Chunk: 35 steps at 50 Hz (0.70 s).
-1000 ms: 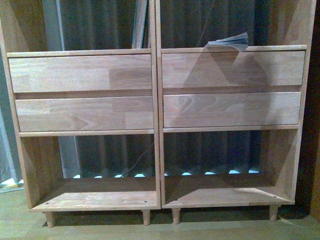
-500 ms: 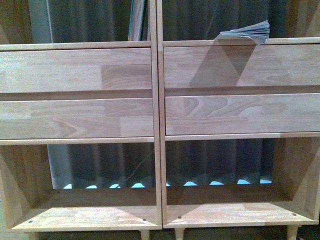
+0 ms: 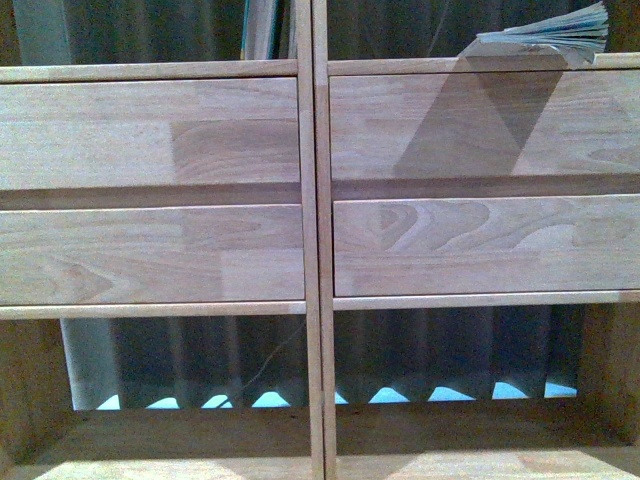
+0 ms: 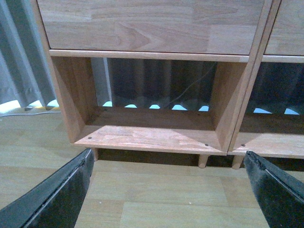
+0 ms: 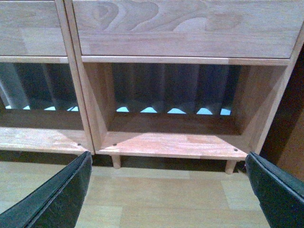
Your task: Organize books on shelf
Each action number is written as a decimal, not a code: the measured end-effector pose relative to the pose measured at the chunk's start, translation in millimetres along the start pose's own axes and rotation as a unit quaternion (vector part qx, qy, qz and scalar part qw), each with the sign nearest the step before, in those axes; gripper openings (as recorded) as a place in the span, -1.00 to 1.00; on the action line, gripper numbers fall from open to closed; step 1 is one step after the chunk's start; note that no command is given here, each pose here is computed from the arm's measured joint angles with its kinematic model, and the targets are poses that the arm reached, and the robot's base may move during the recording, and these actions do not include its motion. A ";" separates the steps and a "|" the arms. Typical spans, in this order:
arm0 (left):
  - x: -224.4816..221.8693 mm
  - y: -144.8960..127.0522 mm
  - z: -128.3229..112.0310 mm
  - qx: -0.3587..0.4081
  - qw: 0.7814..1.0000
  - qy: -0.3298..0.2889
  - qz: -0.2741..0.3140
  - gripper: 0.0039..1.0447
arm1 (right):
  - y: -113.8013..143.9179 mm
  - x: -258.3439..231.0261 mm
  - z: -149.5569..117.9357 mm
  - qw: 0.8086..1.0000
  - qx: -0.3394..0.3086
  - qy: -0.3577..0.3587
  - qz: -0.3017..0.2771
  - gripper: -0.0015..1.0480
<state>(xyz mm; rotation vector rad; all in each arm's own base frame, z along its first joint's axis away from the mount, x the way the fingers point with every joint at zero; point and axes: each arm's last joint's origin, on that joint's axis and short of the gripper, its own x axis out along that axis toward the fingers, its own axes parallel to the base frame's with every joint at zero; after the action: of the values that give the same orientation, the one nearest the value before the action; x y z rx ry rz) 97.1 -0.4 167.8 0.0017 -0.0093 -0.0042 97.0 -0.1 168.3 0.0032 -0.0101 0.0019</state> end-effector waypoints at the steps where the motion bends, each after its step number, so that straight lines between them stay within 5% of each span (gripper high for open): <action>1: 0.0 0.0 0.0 0.000 1.000 0.000 0.000 0.86 | 0.0 0.0 0.0 1.000 0.000 0.000 -0.001 0.86; 35: 0.0 0.0 0.0 0.000 1.000 0.000 0.000 0.86 | 0.0 0.0 0.0 1.000 0.000 0.000 -0.001 0.86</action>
<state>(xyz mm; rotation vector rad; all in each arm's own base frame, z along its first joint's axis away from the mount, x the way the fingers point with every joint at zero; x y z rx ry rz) 97.1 -0.4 167.8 0.0017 -0.0093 -0.0046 97.0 -0.1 168.3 0.0032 -0.0101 0.0004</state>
